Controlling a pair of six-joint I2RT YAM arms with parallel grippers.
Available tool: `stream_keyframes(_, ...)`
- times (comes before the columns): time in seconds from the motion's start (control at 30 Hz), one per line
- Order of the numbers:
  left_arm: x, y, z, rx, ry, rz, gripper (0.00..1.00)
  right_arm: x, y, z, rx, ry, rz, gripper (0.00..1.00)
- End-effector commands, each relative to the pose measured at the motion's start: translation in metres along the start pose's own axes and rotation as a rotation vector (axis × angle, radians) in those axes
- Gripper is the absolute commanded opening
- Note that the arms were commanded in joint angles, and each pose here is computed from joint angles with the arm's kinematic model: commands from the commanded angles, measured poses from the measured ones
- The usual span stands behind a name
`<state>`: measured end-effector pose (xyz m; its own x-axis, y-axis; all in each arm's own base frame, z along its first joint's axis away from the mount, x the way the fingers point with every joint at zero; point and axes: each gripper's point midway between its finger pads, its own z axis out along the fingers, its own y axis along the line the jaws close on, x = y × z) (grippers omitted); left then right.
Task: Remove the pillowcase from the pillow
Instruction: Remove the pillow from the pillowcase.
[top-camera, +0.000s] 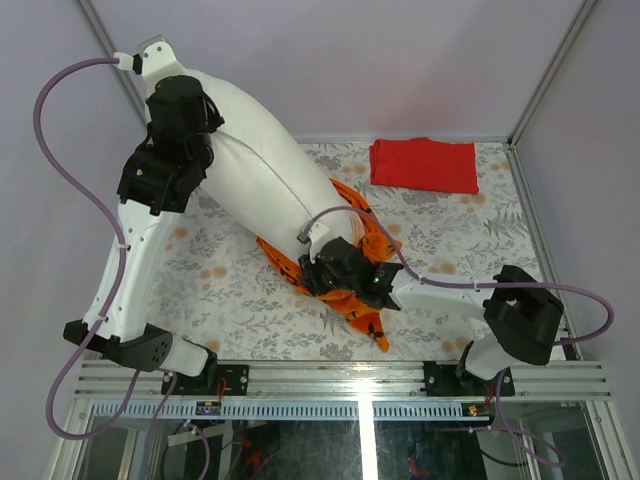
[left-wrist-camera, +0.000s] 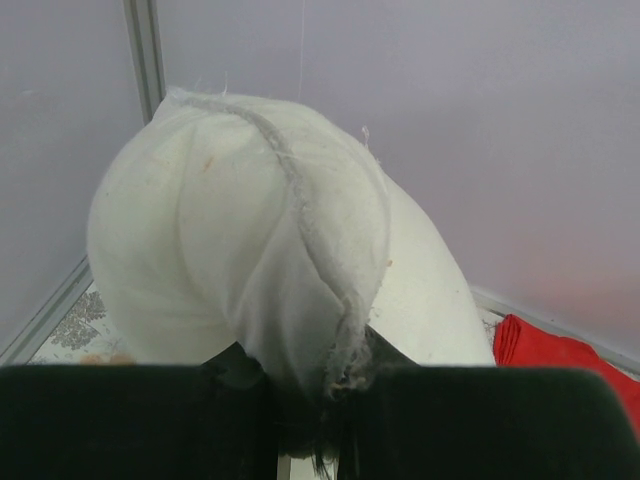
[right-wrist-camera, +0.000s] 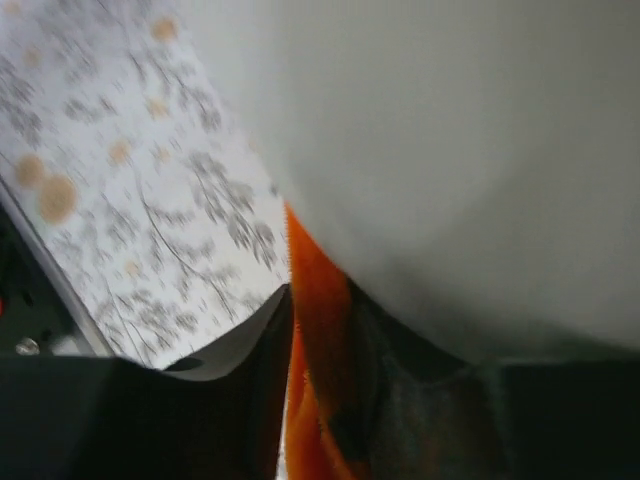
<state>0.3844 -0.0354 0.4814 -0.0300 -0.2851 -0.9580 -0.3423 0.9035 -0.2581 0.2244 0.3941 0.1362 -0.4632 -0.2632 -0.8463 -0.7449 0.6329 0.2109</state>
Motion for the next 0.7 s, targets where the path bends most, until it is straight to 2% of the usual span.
stream_keyframes(0.0, -0.032, -0.002, -0.001, -0.006, -0.092, -0.036, 0.0, 0.116, -0.03, -0.024, 0.09, 0.271, 0.145, 0.23)
stream_keyframes(0.07, -0.035, -0.002, -0.002, -0.008, -0.098, -0.039, 0.0, 0.14, -0.036, -0.035, 0.114, 0.312, 0.185, 0.11)
stream_keyframes(0.23, -0.056, -0.005, -0.007, 0.045, -0.115, -0.081, 0.0, 0.18, -0.05, -0.053, 0.195, 0.385, 0.259, 0.0)
stream_keyframes(0.43, -0.105, -0.008, -0.031, 0.179, -0.175, -0.183, 0.0, 0.236, -0.057, -0.06, 0.258, 0.525, 0.354, 0.0)
stream_keyframes(0.67, -0.137, 0.019, -0.046, 0.114, -0.271, -0.212, 0.0, 0.259, -0.069, -0.076, 0.344, 0.526, 0.437, 0.0)
